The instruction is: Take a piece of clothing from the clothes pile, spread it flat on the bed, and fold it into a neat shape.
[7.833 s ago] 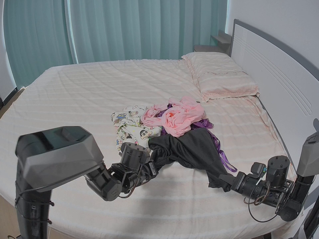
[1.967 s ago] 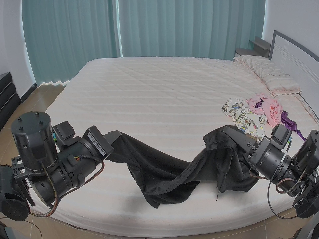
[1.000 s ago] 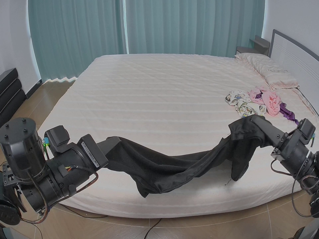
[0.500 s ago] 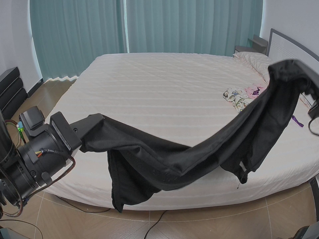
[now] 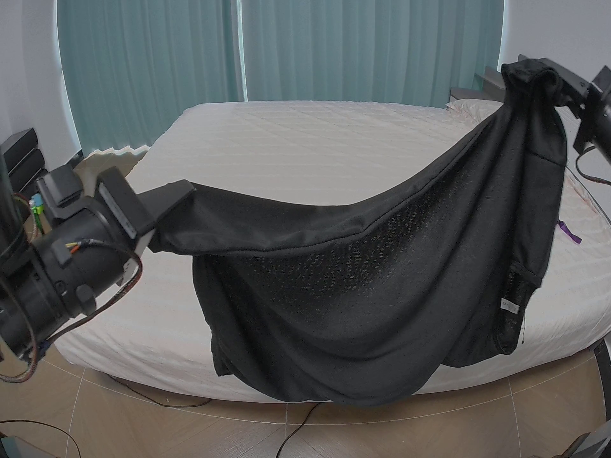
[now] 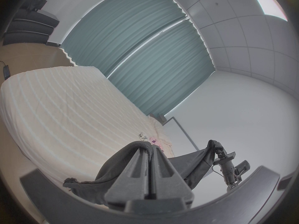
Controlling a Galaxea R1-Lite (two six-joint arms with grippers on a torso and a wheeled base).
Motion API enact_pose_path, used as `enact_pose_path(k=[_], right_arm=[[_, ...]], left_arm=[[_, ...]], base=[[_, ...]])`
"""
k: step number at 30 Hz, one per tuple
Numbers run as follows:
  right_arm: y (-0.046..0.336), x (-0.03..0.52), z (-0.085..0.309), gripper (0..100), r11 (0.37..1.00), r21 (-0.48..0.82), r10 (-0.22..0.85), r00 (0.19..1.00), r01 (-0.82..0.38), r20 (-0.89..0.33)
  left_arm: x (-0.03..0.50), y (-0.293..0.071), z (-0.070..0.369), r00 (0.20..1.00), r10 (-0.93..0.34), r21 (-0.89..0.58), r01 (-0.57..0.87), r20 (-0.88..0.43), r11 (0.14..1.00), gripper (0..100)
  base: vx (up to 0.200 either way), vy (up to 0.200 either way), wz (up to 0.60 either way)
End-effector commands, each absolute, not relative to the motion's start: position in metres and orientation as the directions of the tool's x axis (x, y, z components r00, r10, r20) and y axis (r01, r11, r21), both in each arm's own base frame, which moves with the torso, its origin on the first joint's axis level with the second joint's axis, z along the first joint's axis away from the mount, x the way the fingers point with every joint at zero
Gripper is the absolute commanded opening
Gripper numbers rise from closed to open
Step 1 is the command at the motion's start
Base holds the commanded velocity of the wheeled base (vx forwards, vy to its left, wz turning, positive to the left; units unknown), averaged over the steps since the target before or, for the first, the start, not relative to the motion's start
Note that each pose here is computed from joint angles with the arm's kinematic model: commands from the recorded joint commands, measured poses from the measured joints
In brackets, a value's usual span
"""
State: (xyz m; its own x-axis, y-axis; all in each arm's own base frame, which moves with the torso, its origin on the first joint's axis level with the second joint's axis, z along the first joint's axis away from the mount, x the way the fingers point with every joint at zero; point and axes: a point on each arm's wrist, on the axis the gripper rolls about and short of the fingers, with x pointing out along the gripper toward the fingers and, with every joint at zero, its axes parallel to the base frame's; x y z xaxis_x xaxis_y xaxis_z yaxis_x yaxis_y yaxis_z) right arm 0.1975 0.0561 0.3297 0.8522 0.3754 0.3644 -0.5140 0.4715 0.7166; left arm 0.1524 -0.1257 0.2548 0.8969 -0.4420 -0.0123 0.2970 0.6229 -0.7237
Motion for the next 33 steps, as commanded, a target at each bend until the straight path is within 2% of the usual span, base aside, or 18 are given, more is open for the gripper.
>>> enact_pose_path(k=[1, 4, 10, 15, 23, 28, 33], right_arm=[[0.054, 0.268, 0.303, 0, 0.525, 0.759, 0.318, 0.916, -0.385, 0.245], [0.056, 0.279, 0.297, 0, 0.529, 0.762, 0.319, 0.920, -0.373, 0.229], [0.052, 0.306, 0.279, 0, 0.541, 0.762, 0.278, 0.931, -0.354, 0.235], [0.049, 0.313, 0.270, 0, 0.549, 0.766, 0.268, 0.938, -0.335, 0.219], [0.051, 0.326, 0.251, 0, 0.571, 0.768, 0.266, 0.950, -0.290, 0.161], [0.054, 0.339, 0.220, 0, 0.608, 0.760, 0.271, 0.960, -0.230, 0.075], [0.053, 0.352, 0.188, 0, 0.627, 0.756, 0.259, 0.965, -0.187, 0.024]], left_arm=[[0.198, -0.145, 0.231, 0.913, -0.386, -0.700, 0.190, -0.132, 0.688, 0], [0.209, -0.153, 0.227, 0.913, -0.382, -0.697, 0.181, -0.144, 0.694, 0], [0.243, -0.173, 0.212, 0.914, -0.366, -0.699, 0.149, -0.171, 0.700, 0], [0.263, -0.175, 0.205, 0.908, -0.381, -0.725, 0.145, -0.172, 0.673, 0], [0.288, -0.175, 0.191, 0.912, -0.354, -0.718, 0.106, -0.205, 0.688, 0], [0.313, -0.176, 0.170, 0.913, -0.322, -0.704, 0.055, -0.252, 0.708, 0], [0.328, -0.180, 0.152, 0.882, -0.368, -0.704, 0.059, -0.296, 0.708, 0]], base=[[0.000, 0.000, 0.00], [0.000, 0.000, 0.00], [0.200, 0.000, 0.00], [0.200, 0.000, 0.00], [0.200, 0.000, 0.00], [0.200, 0.000, 0.00], [0.200, 0.000, 0.00]])
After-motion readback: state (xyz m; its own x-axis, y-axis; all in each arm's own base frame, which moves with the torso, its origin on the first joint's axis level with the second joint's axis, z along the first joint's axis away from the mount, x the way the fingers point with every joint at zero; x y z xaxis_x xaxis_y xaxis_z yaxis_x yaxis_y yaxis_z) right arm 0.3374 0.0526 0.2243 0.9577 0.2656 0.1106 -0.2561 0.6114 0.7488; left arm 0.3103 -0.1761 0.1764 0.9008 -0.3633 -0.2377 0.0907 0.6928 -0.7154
